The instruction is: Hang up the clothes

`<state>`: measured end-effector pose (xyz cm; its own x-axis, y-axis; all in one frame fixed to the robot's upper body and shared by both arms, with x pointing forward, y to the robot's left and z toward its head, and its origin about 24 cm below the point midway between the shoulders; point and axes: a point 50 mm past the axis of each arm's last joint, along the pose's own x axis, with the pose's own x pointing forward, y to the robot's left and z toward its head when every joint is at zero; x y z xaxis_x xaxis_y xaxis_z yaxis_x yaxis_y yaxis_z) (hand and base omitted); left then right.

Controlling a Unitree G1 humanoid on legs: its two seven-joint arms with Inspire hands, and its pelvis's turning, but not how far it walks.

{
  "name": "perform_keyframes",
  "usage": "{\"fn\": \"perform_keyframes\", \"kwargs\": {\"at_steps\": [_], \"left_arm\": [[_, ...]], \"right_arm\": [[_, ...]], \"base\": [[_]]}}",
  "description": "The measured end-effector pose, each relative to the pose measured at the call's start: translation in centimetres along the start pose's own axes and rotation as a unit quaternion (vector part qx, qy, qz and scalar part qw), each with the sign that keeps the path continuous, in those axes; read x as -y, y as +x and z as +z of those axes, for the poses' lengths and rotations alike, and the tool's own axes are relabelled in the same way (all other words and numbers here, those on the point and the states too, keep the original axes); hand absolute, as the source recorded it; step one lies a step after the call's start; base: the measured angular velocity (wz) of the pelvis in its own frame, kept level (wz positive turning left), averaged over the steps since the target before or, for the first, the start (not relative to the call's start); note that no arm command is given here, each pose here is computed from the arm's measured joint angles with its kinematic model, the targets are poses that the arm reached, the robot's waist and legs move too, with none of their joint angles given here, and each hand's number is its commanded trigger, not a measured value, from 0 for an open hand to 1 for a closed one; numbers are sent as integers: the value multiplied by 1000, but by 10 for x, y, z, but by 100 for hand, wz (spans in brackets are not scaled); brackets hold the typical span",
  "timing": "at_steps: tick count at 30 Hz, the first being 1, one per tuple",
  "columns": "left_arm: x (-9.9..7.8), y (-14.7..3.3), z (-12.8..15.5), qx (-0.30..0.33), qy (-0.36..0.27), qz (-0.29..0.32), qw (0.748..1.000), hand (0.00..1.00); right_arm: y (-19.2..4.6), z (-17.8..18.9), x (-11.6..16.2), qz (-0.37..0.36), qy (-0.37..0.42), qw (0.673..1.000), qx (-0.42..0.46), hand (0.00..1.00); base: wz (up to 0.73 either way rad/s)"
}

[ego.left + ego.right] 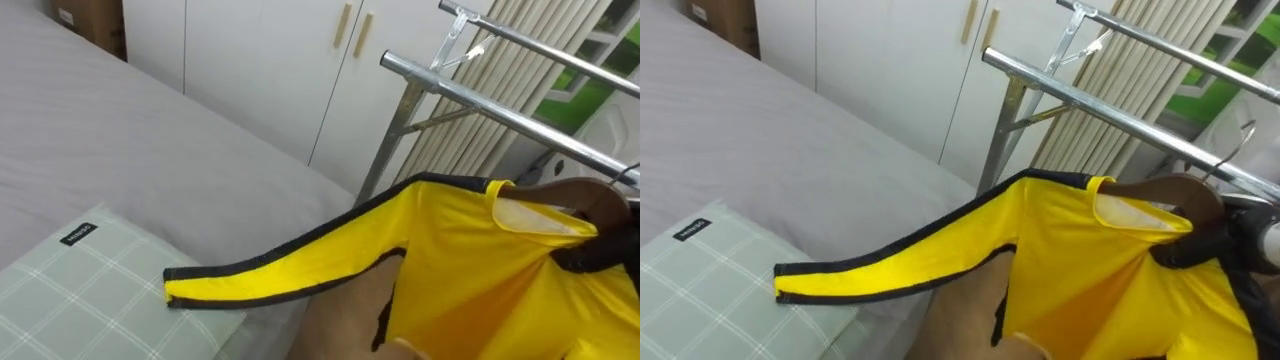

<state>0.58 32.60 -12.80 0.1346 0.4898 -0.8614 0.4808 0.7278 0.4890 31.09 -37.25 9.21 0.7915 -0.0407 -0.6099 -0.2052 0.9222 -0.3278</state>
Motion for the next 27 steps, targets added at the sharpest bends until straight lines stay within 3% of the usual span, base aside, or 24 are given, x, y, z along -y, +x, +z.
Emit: {"fn": "perform_keyframes", "kwargs": {"at_steps": [16,21,27], "left_arm": [[-4,-4,-2,11,26,1,1000,0],[-6,-4,2,20,39,1,999,0],[-12,-7,12,29,39,1,999,0]], "right_arm": [[2,-19,-9,65,38,997,-35,100],[8,-31,-25,113,16,990,-78,100],[14,-64,-55,182,48,974,-126,100]], "base": [[2],[0],[3]]}}
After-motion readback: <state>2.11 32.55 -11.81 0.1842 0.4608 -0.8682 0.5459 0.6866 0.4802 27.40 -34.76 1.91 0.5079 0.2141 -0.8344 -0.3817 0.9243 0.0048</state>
